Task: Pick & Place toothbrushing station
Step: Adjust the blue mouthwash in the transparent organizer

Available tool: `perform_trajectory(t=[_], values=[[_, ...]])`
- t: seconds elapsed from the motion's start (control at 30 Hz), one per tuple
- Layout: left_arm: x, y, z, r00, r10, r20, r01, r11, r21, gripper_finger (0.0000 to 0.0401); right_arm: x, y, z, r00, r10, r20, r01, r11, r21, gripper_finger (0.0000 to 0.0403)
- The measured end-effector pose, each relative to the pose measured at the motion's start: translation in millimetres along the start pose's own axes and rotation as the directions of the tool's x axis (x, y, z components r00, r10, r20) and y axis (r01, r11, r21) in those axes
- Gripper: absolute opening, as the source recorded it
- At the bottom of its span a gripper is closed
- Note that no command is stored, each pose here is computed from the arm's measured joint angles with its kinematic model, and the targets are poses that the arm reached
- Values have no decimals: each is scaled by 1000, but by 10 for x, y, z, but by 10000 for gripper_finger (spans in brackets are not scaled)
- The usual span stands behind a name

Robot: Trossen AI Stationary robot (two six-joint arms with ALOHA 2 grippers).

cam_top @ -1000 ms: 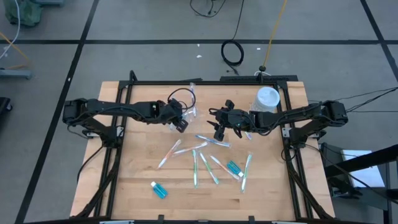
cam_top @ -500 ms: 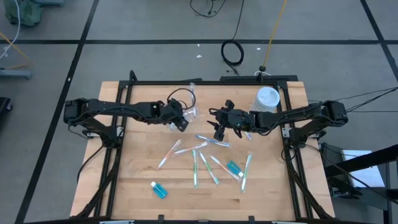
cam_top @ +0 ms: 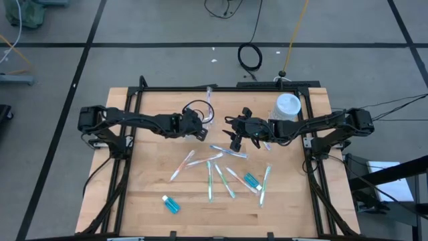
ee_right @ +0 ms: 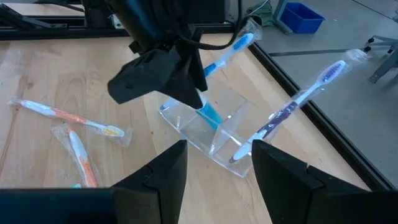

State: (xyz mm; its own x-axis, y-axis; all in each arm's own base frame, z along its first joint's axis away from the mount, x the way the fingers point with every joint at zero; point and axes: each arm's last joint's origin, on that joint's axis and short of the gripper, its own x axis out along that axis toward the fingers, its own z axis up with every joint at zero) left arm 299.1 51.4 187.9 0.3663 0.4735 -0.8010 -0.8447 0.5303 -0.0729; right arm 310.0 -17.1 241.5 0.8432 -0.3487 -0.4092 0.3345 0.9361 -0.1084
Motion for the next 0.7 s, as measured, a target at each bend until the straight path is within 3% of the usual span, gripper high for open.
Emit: perform_trajectory(t=[0.37,0.53,0.7], values=[[2,86,49,998,-16,-54,19,997,70,122,0,0,0,1000,0,0,0,1000,-1,171],[-30,175,83,997,-1,-81,12,991,135,141,0,0,0,1000,0,0,0,1000,-1,171],[-39,253,144,997,14,-74,-6,994,105,180,0,0,2,1000,0,2,0,1000,0,171]])
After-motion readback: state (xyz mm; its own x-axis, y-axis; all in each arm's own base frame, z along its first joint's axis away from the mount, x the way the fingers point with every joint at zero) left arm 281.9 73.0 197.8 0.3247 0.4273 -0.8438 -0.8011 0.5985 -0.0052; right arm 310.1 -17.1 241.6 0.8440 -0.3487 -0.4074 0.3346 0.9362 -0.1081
